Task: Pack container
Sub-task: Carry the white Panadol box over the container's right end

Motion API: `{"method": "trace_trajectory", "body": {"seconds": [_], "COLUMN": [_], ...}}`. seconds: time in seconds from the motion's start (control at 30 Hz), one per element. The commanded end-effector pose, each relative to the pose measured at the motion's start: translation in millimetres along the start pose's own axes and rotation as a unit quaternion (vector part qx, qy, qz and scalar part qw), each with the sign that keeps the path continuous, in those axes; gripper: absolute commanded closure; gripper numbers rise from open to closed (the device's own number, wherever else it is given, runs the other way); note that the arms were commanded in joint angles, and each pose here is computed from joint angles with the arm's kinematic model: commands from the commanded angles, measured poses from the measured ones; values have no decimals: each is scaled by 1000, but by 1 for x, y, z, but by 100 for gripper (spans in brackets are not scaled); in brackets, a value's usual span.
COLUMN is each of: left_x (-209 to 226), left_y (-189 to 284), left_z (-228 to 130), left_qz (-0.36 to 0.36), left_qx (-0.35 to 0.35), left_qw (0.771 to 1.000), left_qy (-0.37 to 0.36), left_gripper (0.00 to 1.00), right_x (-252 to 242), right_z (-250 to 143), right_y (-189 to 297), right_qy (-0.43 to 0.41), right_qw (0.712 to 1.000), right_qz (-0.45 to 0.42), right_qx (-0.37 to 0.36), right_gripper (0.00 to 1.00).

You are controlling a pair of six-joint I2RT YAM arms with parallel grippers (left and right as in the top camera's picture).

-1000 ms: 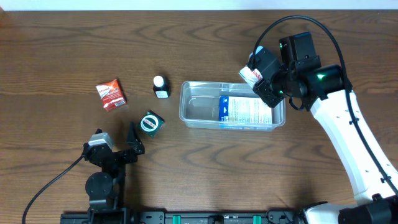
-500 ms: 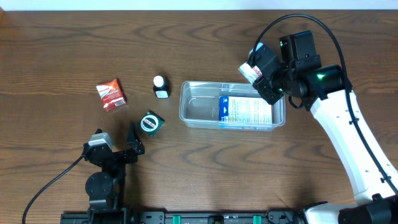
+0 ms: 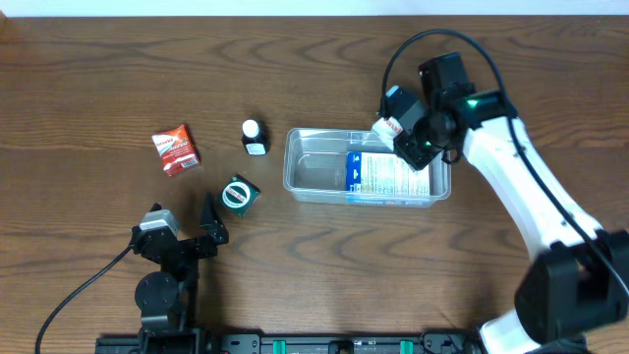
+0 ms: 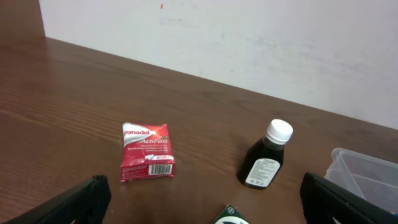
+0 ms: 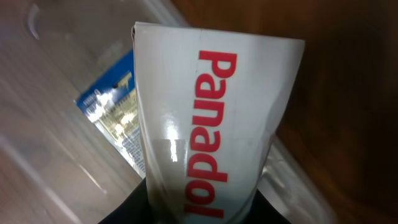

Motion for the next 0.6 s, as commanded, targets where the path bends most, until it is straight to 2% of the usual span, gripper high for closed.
{"method": "trace_trajectory", "body": {"seconds": [0.0,0.17,0.43,0.57], "left_x": [9,9,9,9], "left_y": [-1,-1,-1,-1], "left_z": [-13,-13,-13,-13], "left_qz": [19,19,19,19], "left_qx": [21,21,21,21], "left_qw": [1000,1000,1000,1000], "left_qy": [-3,-3,-3,-3], "left_gripper": [2,2,2,2], "right_x": [6,9,8,8], "right_z": [-6,-13,-14,-15], "right_y": [-20,-34,-34,-34], "right_qy": [7,3,3,3], "right_qw": [999,998,998,998], "right_qz": [28,45,42,40], "right_qx": [25,46,49,52], "right_gripper": [84,88,85,88]}}
Point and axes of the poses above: each gripper's point midway between its finger pads, its own y axis back along the fingers, its own x axis along the line the jaws close on, z = x × y, the point moved 4 cm from there along y, back along the fingers, and after that the axes turned 13 degrees about y, right-handed, at the moved point
